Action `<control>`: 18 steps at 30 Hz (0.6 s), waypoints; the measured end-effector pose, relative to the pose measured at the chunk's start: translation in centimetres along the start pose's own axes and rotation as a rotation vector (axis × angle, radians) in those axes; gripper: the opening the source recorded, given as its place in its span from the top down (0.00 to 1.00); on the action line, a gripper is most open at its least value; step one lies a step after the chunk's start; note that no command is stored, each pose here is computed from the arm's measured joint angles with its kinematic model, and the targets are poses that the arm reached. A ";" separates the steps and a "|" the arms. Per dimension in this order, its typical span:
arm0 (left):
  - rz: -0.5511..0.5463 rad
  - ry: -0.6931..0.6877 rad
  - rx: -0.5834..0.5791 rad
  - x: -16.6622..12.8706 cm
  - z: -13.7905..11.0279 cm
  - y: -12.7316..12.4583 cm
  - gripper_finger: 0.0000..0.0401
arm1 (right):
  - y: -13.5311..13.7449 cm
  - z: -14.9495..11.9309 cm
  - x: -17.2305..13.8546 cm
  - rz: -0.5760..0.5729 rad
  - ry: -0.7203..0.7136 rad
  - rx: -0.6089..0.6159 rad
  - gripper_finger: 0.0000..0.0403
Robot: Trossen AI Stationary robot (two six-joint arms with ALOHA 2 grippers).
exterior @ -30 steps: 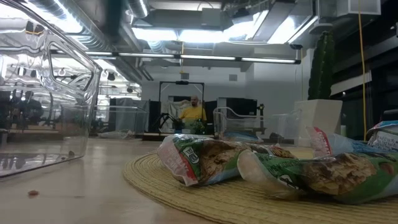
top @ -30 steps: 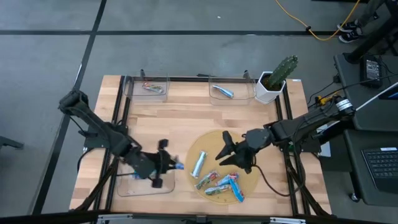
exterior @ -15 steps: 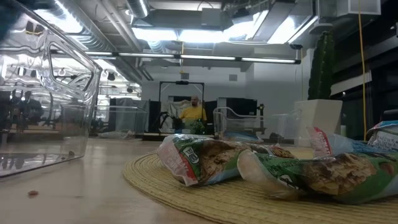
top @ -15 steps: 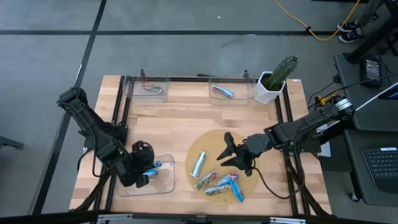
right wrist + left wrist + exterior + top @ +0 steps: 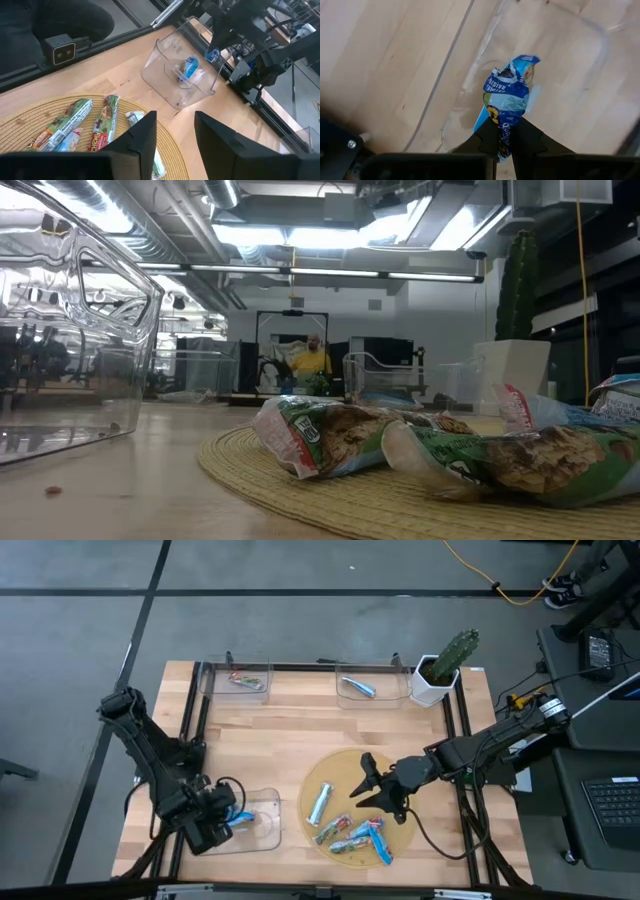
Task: Pick and place Granola Bars by type
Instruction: Put the blue granola bar into the bottom transparent bin
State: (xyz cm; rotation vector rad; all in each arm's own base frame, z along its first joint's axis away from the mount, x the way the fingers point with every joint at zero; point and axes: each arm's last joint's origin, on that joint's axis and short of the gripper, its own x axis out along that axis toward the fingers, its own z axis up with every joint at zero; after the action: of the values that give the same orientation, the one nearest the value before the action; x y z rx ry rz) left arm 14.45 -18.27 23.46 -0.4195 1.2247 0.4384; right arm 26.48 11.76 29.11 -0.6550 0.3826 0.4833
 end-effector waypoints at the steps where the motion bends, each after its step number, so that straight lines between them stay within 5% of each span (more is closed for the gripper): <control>1: 0.010 0.010 0.003 0.2 -0.1 -0.1 0.95 | 0.0 0.0 0.0 0.002 0.002 0.000 0.67; 11: 0.088 0.033 0.051 1.8 -0.5 -0.8 0.90 | 0.0 0.0 0.0 0.005 0.004 -0.002 0.67; 18: 0.091 0.048 0.053 1.8 -0.6 -0.8 0.77 | 0.0 -0.1 0.0 0.005 0.005 -0.002 0.67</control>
State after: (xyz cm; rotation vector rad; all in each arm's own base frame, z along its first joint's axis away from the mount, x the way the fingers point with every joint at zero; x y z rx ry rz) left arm 14.89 -19.05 21.60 -0.3318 1.3030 0.4750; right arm 26.46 11.75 29.04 -0.6576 0.3885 0.4873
